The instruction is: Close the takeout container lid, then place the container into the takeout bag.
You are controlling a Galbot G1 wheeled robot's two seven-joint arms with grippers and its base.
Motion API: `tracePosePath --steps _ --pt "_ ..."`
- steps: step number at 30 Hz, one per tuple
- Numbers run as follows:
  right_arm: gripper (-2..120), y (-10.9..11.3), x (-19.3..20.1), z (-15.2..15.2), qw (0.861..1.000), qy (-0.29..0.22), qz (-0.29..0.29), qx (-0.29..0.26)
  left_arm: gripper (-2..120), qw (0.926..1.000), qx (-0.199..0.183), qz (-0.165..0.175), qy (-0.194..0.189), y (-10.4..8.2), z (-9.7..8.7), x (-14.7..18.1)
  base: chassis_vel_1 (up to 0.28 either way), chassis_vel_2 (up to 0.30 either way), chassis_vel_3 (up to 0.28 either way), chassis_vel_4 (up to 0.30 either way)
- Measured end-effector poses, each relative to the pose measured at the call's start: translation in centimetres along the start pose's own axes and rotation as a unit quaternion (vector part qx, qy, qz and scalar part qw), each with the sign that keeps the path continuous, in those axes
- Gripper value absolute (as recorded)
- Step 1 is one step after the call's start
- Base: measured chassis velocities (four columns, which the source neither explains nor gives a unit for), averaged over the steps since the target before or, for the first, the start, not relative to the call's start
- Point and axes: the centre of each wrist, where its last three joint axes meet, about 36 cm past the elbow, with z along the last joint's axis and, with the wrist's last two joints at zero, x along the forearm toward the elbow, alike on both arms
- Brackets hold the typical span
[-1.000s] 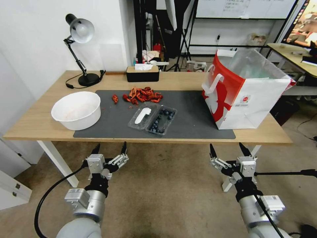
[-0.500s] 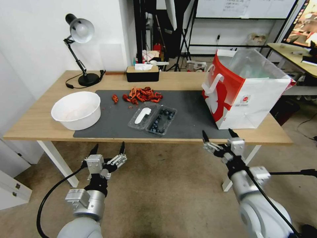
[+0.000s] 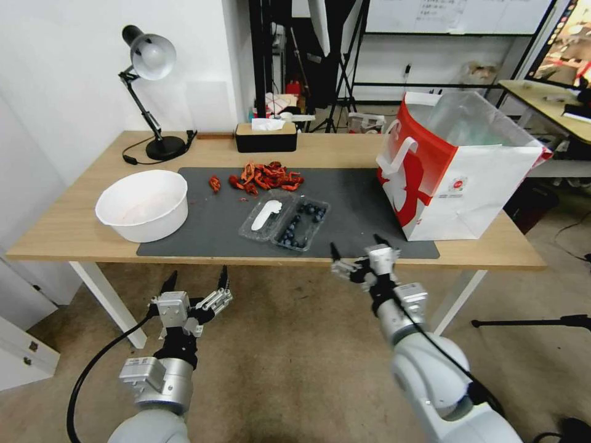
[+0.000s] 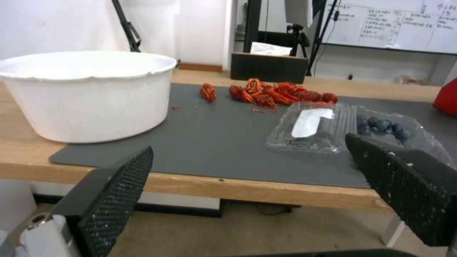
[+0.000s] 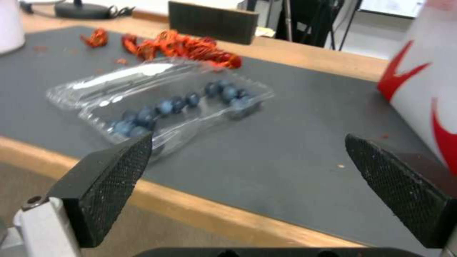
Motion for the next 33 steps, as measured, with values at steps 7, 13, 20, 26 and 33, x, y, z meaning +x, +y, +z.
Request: tracePosePath --steps 7,13,20,26,33 --pt "100 1.9 -1.9 0.0 0.999 0.007 -0.008 0.037 100 1.0000 0.000 -0.002 0.000 0.0 0.1 0.1 0.000 0.000 0.000 0.000" --pt "100 3.4 -3.2 0.1 0.997 0.020 -0.009 0.069 100 1.0000 0.000 -0.005 -0.002 0.1 0.1 0.1 0.000 0.000 0.000 0.000" --pt "100 4.1 -4.1 0.0 0.995 0.031 -0.019 0.089 100 1.0000 0.000 -0.008 -0.002 0.2 0.3 -0.1 0.000 0.000 0.000 0.000" --pt "100 4.4 -4.9 0.0 0.994 0.045 -0.022 0.098 100 1.0000 0.001 -0.009 -0.002 0.2 0.4 -0.2 0.000 0.000 0.000 0.000" --pt "100 4.7 -5.5 0.0 0.993 0.049 -0.025 0.102 100 0.9999 0.002 -0.011 -0.004 0.3 0.6 -0.3 0.000 0.000 0.000 0.000"
